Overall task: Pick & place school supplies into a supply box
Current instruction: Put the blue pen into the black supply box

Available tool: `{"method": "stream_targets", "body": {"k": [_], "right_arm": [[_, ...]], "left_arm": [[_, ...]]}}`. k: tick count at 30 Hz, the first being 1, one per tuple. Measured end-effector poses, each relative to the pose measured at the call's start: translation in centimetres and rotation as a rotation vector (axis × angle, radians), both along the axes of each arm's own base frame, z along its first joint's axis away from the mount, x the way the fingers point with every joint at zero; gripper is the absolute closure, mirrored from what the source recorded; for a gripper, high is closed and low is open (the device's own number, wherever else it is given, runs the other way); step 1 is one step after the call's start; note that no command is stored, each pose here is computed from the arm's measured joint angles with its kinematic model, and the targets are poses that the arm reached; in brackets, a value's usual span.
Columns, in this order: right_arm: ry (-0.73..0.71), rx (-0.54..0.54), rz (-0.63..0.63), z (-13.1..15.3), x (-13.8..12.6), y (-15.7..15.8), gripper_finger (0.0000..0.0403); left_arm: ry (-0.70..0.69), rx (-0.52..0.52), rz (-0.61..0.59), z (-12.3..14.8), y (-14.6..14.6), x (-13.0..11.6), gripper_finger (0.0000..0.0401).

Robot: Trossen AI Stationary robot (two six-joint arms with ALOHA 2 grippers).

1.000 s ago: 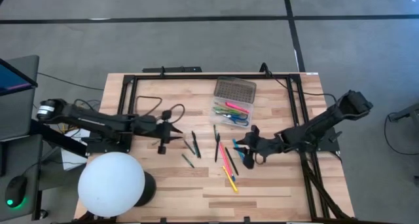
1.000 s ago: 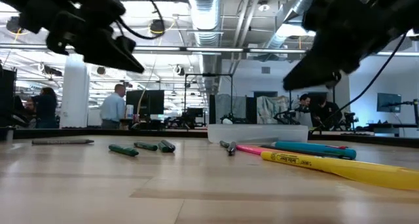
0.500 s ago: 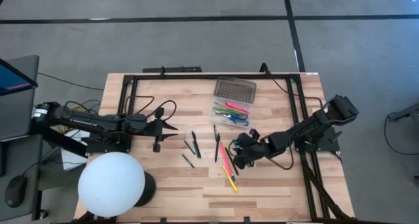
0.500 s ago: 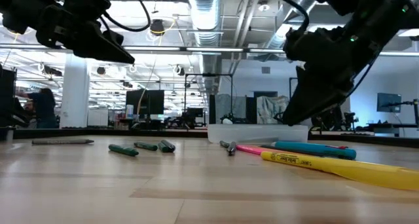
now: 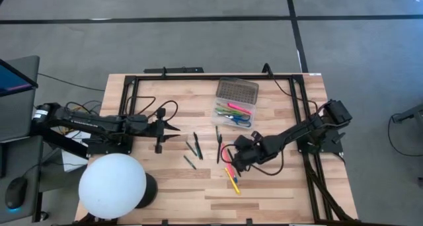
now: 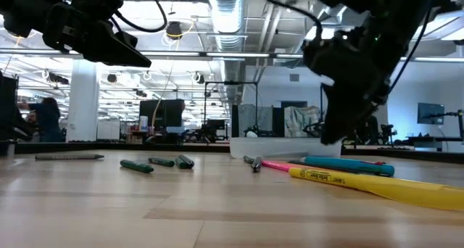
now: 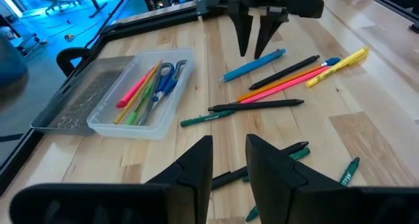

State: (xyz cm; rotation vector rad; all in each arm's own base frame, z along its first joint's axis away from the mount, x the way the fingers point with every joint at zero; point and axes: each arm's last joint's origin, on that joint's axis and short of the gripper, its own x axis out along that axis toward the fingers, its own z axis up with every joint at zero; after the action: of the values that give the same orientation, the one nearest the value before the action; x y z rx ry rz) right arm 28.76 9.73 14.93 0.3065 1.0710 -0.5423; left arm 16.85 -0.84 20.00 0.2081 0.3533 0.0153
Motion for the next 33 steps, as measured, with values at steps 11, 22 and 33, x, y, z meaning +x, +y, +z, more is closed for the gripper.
{"method": "stream_targets", "body": {"k": [11,22,33], "right_arm": [[0.134,0.062,-0.123,-2.1,0.0,-1.0,0.0291],[0.201,0.129,-0.101,-2.0,-0.4,-0.9,0.0312],[0.256,0.152,-0.021,-2.0,-0.7,-0.8,0.0376]], "left_arm": [[-0.009,-0.001,0.001,0.1,0.0,0.0,0.0314],[-0.01,-0.002,0.0,0.1,0.0,0.0,0.0314],[-0.008,-0.002,0.001,0.1,0.0,0.0,0.0314]]}}
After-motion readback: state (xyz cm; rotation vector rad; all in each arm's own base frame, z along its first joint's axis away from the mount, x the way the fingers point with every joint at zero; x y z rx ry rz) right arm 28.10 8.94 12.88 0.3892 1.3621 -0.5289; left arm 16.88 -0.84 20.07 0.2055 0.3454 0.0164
